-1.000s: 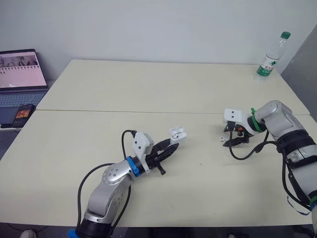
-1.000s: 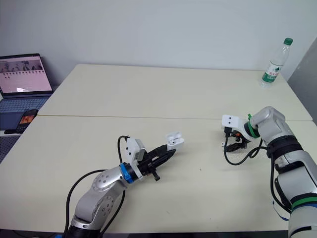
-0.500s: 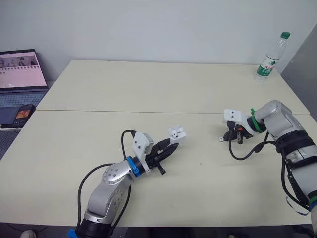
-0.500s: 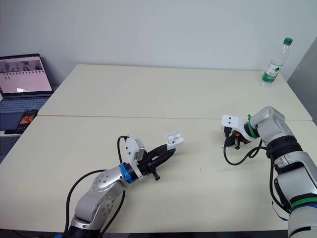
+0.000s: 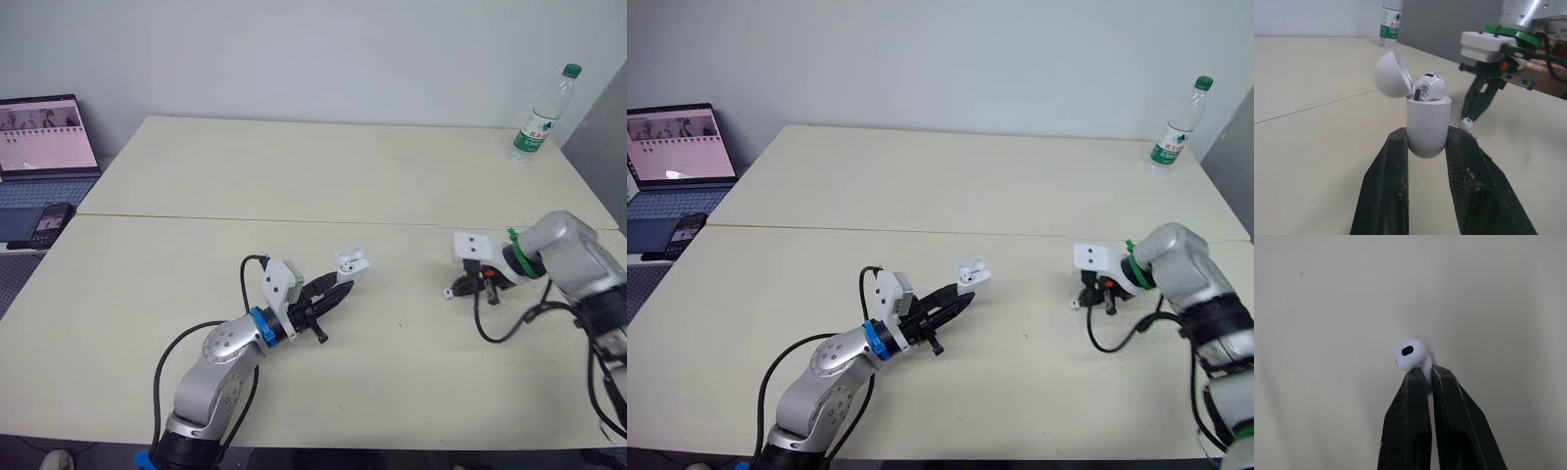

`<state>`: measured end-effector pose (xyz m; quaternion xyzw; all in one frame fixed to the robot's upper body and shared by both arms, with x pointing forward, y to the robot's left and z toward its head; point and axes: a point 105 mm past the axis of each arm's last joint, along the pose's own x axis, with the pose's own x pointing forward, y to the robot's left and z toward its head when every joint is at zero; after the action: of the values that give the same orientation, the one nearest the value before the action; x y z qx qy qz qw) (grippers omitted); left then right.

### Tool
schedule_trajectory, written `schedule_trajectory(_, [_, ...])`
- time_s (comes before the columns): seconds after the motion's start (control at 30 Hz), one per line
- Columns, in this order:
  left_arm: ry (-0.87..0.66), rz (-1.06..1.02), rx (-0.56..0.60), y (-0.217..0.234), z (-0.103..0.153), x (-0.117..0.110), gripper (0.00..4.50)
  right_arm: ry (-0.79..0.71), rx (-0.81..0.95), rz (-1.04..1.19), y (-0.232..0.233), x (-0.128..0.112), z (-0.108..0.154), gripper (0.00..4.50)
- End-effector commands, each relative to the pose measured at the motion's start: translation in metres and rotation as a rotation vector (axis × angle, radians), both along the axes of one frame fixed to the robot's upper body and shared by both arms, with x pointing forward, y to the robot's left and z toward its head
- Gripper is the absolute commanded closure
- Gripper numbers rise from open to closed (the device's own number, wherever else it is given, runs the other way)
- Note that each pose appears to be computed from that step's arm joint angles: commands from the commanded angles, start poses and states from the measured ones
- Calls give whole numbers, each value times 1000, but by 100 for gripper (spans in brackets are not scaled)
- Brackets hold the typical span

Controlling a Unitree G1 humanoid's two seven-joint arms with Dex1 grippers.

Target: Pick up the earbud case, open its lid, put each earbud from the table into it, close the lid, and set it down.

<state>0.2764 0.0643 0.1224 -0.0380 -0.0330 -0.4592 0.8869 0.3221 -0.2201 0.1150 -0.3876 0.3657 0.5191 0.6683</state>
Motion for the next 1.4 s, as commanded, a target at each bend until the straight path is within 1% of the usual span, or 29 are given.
schedule_trajectory(0.03, [-53,-23,-27,-3,15,-5,380,-61,-11,14,-3,-12,16,448])
schedule_trajectory(0.13, [-58,-39,-24,-6,16,-7,380,-103,-50,-13,-17,-23,12,448])
schedule_trajectory(0.2, [-61,-48,-19,-6,17,-8,380,-97,-81,-16,-25,-34,6,448])
schedule_trajectory(0.3, [-62,-49,-13,-6,17,-6,380,-68,-83,-41,-31,-47,-3,448])
schedule_trajectory(0.43, [-62,-56,-11,-7,17,-6,380,-90,-117,-49,-39,-48,-12,448])
schedule_trajectory(0.57, [-62,-58,-7,-7,16,-5,380,-73,-96,-16,-34,-50,-14,448])
schedule_trajectory(0.7, [-62,-54,-6,-6,16,-3,380,-63,-115,6,-38,-52,-13,336])
schedule_trajectory(0.83, [-62,-53,-4,-6,16,-3,380,-77,-114,26,-37,-52,-1,186])
schedule_trajectory(0.97, [-61,-54,-3,-6,15,-2,380,-58,-169,17,-38,-55,5,41])
schedule_trajectory(1.03, [-62,-54,-4,-7,15,-2,380,-33,-158,-16,-31,-59,6,41])
schedule_trajectory(1.1, [-62,-53,-5,-7,15,-2,380,-17,-144,-102,-24,-61,4,41])
schedule_trajectory(1.27, [-61,-51,-8,-8,14,-2,380,-25,-170,-260,-22,-56,-4,41])
schedule_trajectory(1.4, [-60,-50,-11,-9,14,-2,380,-16,-166,-325,-20,-51,-4,41])
